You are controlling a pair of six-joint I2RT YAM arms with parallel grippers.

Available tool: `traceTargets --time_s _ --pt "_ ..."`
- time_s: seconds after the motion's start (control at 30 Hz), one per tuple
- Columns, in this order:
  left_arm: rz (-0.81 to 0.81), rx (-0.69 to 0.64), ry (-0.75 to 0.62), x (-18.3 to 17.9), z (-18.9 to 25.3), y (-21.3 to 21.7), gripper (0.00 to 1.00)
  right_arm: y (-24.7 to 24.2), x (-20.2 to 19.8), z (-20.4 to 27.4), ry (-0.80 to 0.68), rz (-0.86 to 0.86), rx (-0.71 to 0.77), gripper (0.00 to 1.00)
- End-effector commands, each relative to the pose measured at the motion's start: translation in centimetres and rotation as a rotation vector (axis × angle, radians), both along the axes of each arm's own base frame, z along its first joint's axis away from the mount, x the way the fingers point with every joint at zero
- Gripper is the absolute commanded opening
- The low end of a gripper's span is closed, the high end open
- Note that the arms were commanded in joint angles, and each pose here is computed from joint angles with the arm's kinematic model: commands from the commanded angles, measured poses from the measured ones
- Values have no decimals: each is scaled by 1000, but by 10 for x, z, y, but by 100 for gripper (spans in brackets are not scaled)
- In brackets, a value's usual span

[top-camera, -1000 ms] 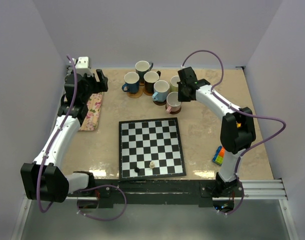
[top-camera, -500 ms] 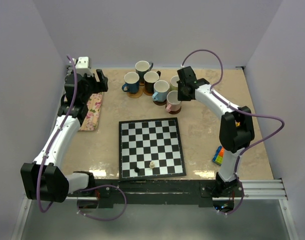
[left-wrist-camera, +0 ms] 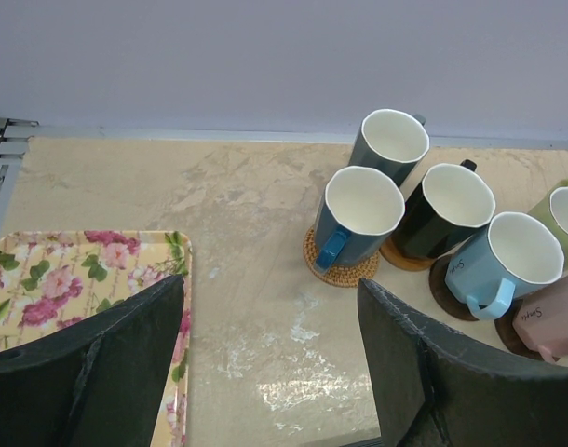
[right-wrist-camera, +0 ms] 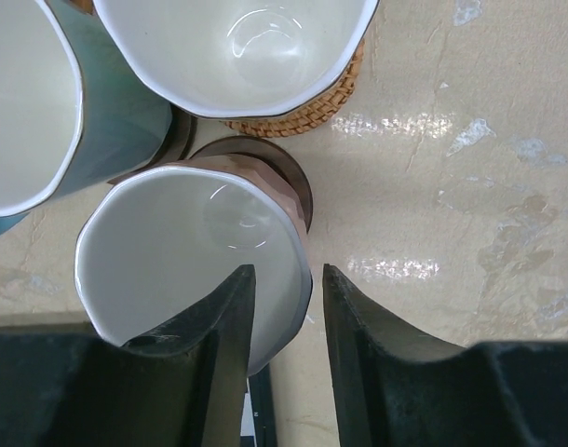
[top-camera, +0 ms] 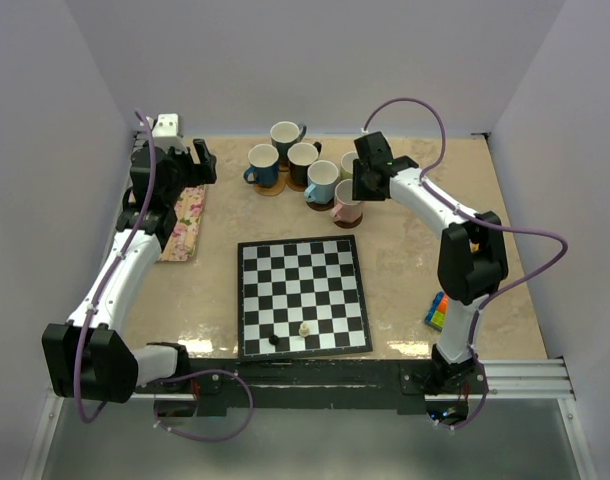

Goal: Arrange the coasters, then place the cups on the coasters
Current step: Place the cup on the coaster, then reset both arms

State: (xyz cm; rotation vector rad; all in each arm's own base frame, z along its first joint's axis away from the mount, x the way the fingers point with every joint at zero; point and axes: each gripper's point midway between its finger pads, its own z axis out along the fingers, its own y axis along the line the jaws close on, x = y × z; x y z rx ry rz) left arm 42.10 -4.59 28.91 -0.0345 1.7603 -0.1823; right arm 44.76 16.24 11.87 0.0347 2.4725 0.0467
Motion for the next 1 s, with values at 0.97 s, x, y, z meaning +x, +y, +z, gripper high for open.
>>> traceTargets --time_s 0.97 --pt "28 -16 -47 -5 13 7 80 -12 -24 159 -631 40 227 67"
